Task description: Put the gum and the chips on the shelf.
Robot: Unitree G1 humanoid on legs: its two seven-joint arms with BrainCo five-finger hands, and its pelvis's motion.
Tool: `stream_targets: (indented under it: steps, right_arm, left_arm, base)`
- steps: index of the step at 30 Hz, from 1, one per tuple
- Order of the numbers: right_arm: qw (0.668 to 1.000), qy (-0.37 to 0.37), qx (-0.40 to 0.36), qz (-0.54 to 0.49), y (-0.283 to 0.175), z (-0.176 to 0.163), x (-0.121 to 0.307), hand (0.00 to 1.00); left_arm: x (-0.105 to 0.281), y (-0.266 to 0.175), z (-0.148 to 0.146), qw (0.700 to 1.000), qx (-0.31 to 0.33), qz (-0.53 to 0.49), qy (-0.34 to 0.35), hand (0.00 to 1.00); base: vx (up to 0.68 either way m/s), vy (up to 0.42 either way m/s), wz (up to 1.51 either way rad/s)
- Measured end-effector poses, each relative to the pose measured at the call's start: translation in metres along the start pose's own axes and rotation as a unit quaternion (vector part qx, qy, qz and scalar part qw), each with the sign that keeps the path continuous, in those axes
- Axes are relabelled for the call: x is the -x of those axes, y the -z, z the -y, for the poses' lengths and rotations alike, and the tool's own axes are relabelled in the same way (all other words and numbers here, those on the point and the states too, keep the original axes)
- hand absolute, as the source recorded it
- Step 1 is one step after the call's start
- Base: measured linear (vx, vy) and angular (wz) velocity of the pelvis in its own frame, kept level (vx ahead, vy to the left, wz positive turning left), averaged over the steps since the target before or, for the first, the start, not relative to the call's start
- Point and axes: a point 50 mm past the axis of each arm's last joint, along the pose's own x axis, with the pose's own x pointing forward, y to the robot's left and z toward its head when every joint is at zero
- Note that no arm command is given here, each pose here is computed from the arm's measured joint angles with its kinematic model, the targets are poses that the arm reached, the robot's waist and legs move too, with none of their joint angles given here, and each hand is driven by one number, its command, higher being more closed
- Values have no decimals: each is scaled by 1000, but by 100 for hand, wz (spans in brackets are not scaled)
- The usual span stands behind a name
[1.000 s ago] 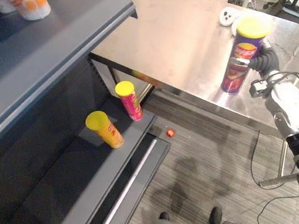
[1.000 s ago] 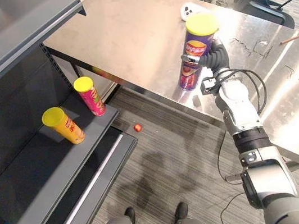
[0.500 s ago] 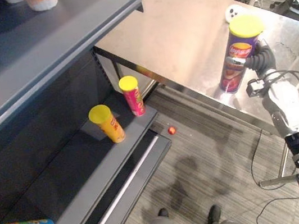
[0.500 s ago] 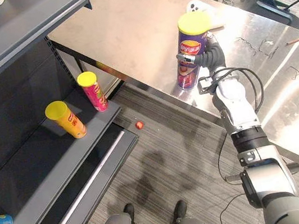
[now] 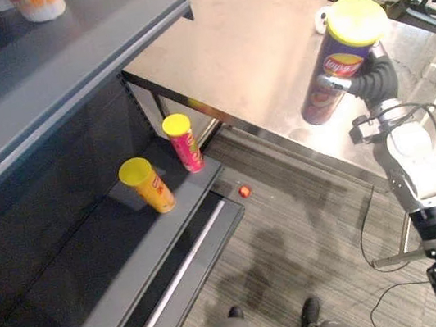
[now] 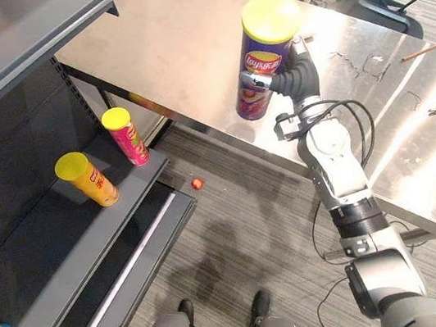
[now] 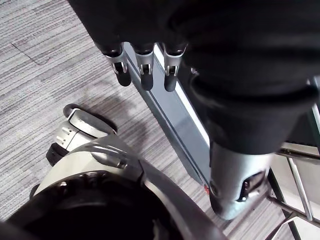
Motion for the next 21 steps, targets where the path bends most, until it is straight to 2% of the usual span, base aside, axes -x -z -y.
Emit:
stream_targets:
  steps: [12, 21]
  right_arm:
    - [993, -32, -106, -47, 18, -16, 65, 100]
    - [986, -41, -117, -113, 36, -17, 109, 100]
  left_arm:
    - [5, 9, -13, 1000, 1, -16, -22, 0]
    - [8, 23, -10, 999, 15, -40, -34, 0]
  base:
    - [6, 6, -9]
    - [7, 1, -6]
